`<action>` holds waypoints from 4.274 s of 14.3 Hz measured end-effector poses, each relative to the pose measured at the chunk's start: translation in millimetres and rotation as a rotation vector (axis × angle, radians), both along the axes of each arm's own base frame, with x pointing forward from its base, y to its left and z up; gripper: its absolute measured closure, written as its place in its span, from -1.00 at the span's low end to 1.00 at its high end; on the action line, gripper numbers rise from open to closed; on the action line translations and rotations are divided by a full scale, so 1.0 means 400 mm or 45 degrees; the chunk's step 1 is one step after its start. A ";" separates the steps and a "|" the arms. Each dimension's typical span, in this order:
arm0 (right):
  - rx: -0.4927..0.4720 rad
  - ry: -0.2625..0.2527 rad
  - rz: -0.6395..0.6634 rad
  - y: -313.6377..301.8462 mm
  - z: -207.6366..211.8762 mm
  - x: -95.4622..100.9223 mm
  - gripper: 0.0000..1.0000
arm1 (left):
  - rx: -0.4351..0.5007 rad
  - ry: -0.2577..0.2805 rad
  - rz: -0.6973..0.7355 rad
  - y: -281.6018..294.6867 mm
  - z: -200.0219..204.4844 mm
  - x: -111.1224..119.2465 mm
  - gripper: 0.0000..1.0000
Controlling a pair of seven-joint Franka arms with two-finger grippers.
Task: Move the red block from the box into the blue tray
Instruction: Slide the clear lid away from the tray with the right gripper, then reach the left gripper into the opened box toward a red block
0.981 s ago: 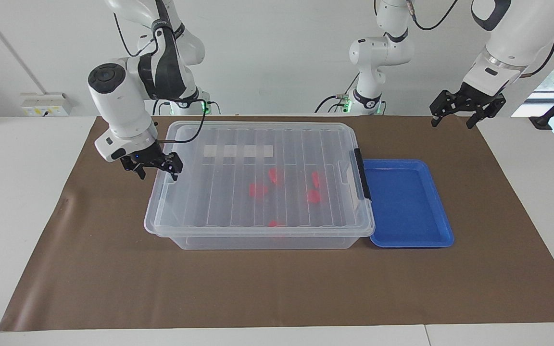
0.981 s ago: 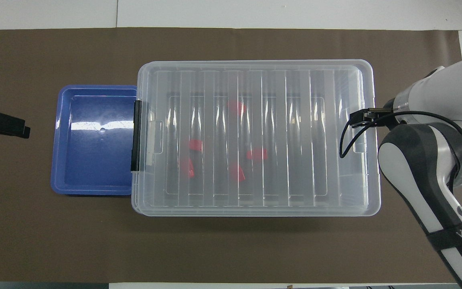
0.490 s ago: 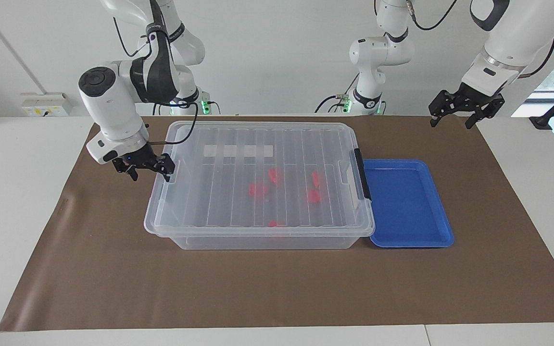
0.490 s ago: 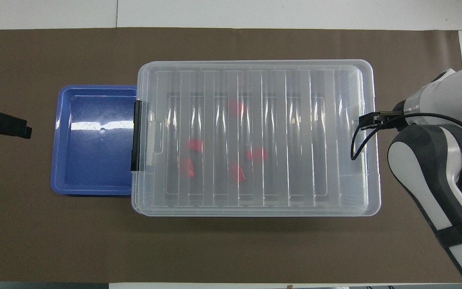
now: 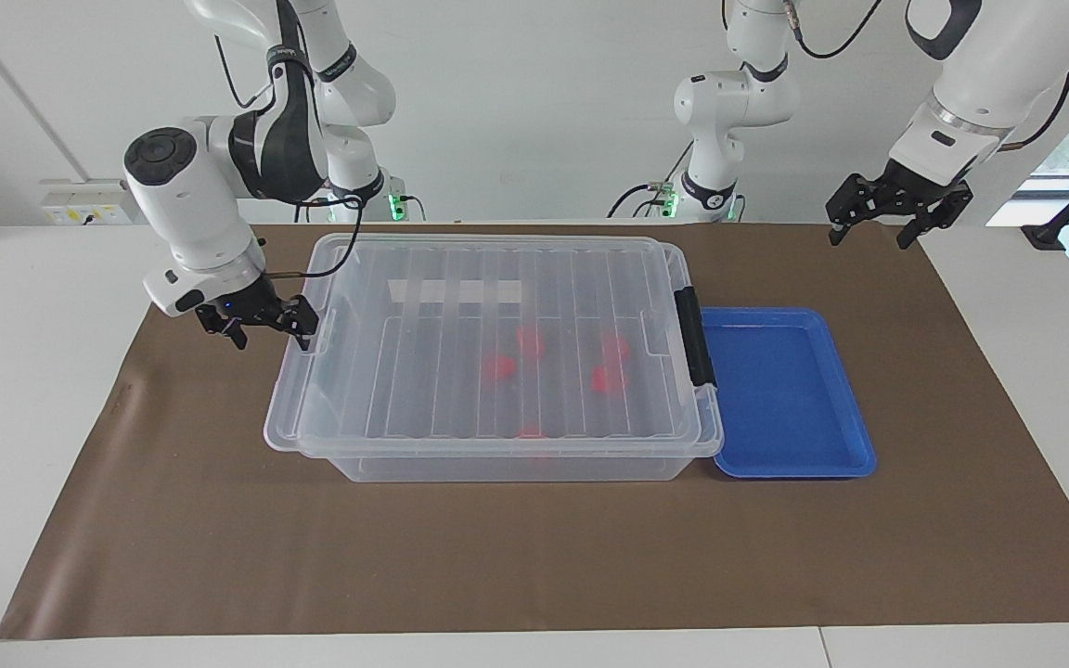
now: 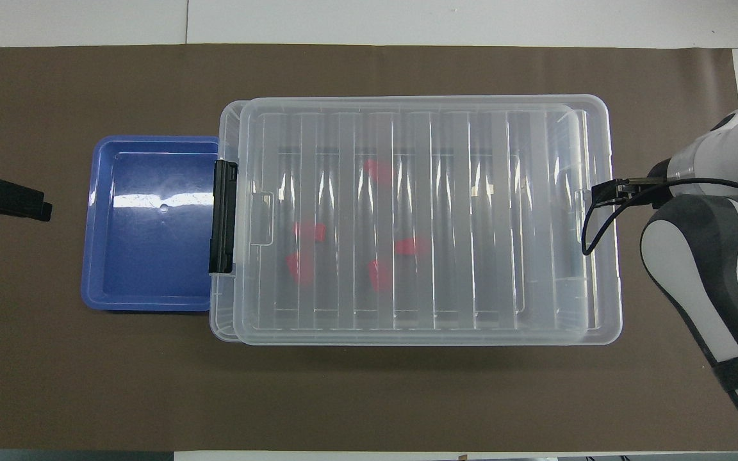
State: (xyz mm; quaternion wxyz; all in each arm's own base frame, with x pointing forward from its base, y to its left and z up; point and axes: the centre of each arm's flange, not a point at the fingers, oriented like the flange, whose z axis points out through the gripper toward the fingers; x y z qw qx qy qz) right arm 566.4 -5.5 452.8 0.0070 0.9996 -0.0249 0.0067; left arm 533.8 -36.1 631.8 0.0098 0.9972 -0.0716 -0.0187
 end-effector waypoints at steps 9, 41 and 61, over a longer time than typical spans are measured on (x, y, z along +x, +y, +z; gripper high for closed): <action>-0.003 0.003 -0.076 -0.090 -0.002 -0.006 -1.00 | 0.001 0.010 -0.001 -0.001 -0.009 -0.008 -1.00; -0.014 0.015 0.110 -0.325 0.149 -0.023 -1.00 | -0.004 -0.051 -0.135 -0.290 -0.048 -0.058 -1.00; -0.008 0.078 0.049 -0.046 0.490 -0.096 -1.00 | -0.034 -0.081 0.062 -0.718 -0.526 -0.166 -1.00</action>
